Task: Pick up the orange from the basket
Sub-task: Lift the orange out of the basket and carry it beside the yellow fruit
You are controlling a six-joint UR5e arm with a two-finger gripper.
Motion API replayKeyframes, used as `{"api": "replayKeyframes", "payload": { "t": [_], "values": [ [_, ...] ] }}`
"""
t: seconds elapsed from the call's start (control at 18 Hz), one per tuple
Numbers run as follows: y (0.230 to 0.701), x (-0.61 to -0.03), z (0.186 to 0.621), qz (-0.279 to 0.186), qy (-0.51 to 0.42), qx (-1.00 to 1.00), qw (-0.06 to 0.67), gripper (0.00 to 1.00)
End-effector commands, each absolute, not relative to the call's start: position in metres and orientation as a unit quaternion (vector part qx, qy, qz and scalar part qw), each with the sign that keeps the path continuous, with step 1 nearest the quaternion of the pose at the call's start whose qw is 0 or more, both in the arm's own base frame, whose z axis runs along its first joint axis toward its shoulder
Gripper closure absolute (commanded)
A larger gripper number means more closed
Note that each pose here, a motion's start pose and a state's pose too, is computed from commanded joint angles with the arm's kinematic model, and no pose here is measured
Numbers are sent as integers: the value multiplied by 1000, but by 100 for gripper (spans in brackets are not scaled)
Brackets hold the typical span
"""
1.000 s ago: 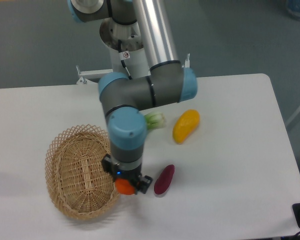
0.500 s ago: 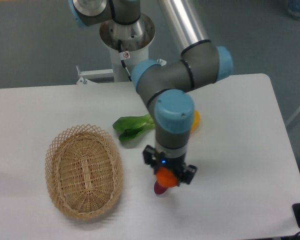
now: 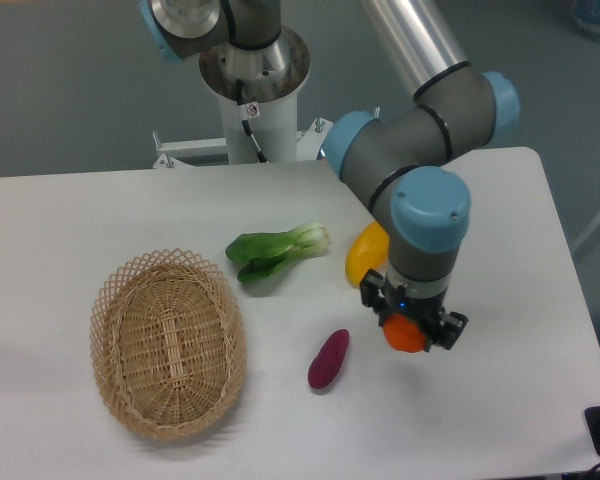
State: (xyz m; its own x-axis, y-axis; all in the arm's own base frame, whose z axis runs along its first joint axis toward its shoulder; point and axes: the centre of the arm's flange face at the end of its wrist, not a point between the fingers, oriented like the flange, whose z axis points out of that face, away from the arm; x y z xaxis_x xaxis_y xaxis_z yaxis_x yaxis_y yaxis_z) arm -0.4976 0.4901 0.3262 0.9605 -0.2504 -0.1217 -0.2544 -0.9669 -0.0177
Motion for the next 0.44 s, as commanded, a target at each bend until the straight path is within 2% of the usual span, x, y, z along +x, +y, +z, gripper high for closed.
{"api": "replayKeyframes", "payload": {
  "t": [0.44],
  "values": [
    [483,-511,320,63,125,-990,7,42]
  ]
}}
